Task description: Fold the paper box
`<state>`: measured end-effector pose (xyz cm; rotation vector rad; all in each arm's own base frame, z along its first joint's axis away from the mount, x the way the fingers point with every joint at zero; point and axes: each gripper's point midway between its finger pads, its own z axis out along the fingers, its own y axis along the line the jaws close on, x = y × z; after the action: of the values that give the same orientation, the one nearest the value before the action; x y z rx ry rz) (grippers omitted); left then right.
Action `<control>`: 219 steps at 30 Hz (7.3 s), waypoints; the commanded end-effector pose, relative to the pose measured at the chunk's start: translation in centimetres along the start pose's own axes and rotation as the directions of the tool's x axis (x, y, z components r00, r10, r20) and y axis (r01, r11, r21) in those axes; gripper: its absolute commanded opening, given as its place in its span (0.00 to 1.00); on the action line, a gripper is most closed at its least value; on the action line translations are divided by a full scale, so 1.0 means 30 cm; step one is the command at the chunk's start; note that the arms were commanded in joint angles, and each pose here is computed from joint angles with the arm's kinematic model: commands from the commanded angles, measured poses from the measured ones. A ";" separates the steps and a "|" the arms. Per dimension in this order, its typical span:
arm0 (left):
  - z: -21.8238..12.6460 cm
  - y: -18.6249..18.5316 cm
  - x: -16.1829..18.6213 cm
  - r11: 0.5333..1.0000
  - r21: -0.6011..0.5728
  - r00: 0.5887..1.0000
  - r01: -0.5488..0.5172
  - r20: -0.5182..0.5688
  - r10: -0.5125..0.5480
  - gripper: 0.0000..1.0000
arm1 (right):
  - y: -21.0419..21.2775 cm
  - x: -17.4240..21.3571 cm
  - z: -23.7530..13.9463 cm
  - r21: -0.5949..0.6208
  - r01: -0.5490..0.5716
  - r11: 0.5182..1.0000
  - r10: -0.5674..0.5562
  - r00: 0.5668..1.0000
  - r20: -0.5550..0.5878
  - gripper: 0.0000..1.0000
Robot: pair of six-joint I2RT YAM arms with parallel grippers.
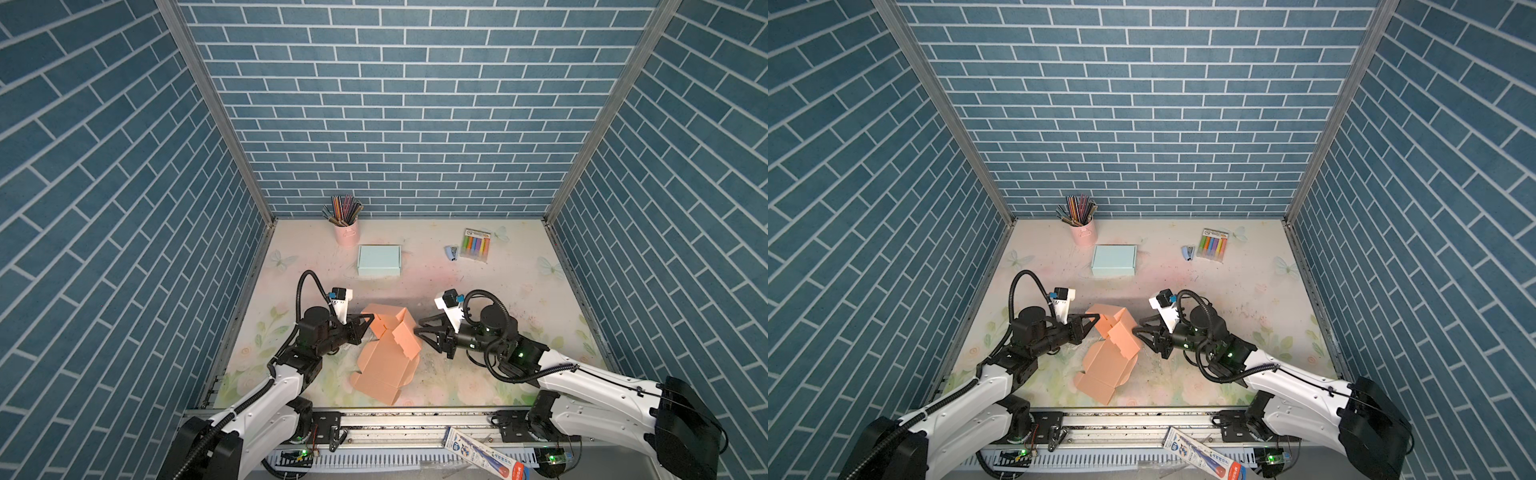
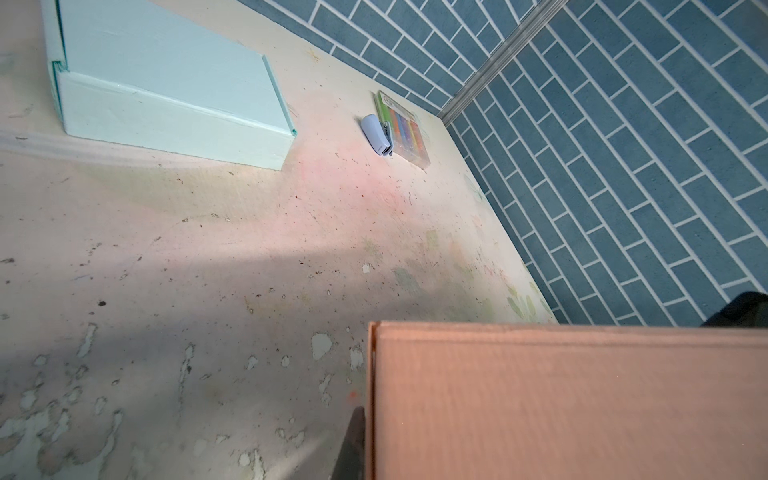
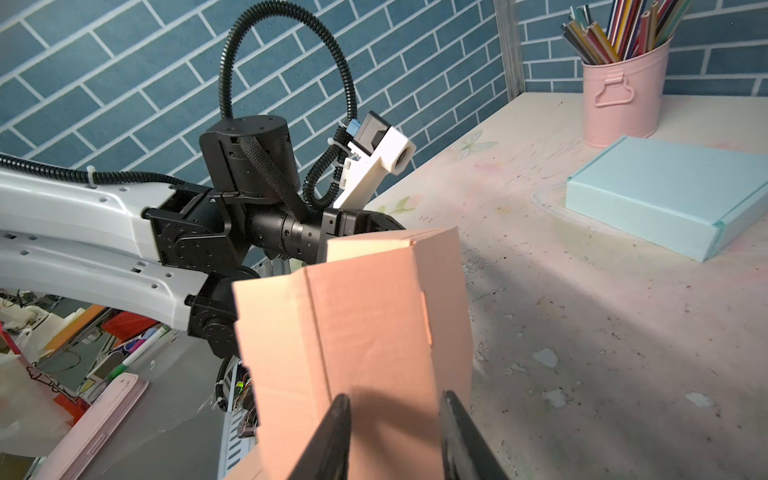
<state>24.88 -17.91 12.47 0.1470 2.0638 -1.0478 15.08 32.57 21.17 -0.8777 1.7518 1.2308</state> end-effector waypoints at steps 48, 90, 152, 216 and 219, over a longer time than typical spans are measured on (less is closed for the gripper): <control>0.040 0.026 -0.043 0.967 -0.238 0.982 0.095 0.183 -0.051 0.00 | -0.305 0.000 0.101 0.811 0.455 0.367 -0.157 0.890 -0.428 0.23; 0.061 0.009 -0.064 0.952 -0.306 0.987 -0.012 0.149 0.060 0.00 | 0.066 -0.189 0.035 0.538 0.034 0.842 -0.043 0.999 0.003 0.70; 0.113 -0.001 0.167 0.836 -0.215 0.857 -0.504 -0.006 0.515 0.33 | -0.353 0.175 0.064 0.447 -0.322 0.835 0.402 0.911 -0.095 0.60; -0.087 -0.050 -0.012 0.945 -0.313 0.990 -0.093 0.069 0.120 0.62 | -0.469 0.216 -0.125 0.470 -0.324 0.821 0.430 0.892 -0.137 0.56; -0.079 -0.054 0.007 0.952 -0.295 0.993 -0.086 0.048 0.104 0.81 | -0.491 0.220 -0.151 0.439 -0.388 0.810 0.470 0.878 -0.090 0.56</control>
<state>22.70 -16.96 13.87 0.0767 2.1048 -0.6263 24.24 23.07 9.28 -0.3998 2.3952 0.8606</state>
